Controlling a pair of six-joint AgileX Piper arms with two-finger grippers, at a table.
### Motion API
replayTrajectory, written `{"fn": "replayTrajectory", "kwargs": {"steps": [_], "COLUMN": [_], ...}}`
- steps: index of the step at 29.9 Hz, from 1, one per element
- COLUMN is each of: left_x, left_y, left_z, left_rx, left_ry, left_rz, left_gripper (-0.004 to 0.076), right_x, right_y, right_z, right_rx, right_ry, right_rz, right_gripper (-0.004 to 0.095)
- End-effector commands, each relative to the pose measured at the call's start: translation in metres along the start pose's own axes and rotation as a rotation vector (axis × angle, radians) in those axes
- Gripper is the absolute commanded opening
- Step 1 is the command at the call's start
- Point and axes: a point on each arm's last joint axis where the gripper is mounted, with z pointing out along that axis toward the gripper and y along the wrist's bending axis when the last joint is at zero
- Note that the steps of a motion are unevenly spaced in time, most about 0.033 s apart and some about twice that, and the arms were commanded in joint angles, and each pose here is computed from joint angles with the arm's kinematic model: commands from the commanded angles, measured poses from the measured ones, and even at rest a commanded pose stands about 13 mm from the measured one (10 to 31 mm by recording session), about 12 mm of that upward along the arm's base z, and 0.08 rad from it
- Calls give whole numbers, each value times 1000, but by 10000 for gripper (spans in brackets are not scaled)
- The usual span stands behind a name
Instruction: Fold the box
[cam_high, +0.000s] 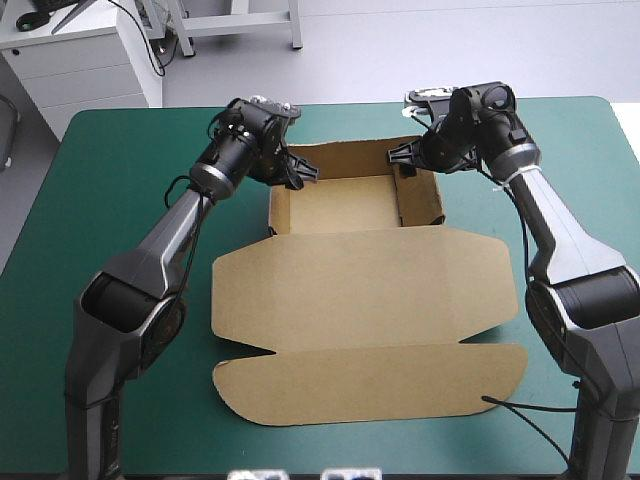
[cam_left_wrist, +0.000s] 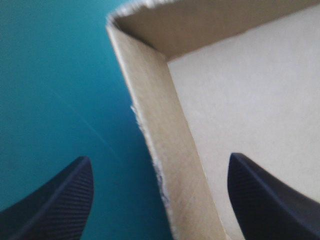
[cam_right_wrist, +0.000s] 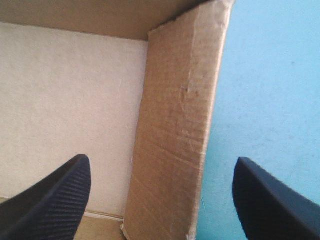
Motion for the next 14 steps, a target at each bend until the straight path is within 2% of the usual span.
{"fn": "replayTrajectory", "kwargs": {"steps": [1, 3, 6, 9, 14], "left_x": [-11, -12, -9, 0, 31], "left_y": [19, 24, 30, 37, 42], "left_z": [-93, -117, -147, -179, -233], "left_rx": [-29, -22, -11, -2, 95], "left_ry": [-197, -259, -325, -382, -442], "left_rz": [-31, -44, -52, -44, -14], "left_gripper": [494, 445, 288, -13, -7], "right_x": [-10, -10, -9, -8, 2], "right_y": [2, 3, 7, 10, 11], "right_z": [-53, -56, -62, -70, -81], "right_rx": [-1, -3, -36, -73, -80], "right_ry": [-104, -104, -113, -128, -118], "right_rz": [-5, -5, 3, 11, 0], "right_gripper": [729, 729, 729, 729, 729]}}
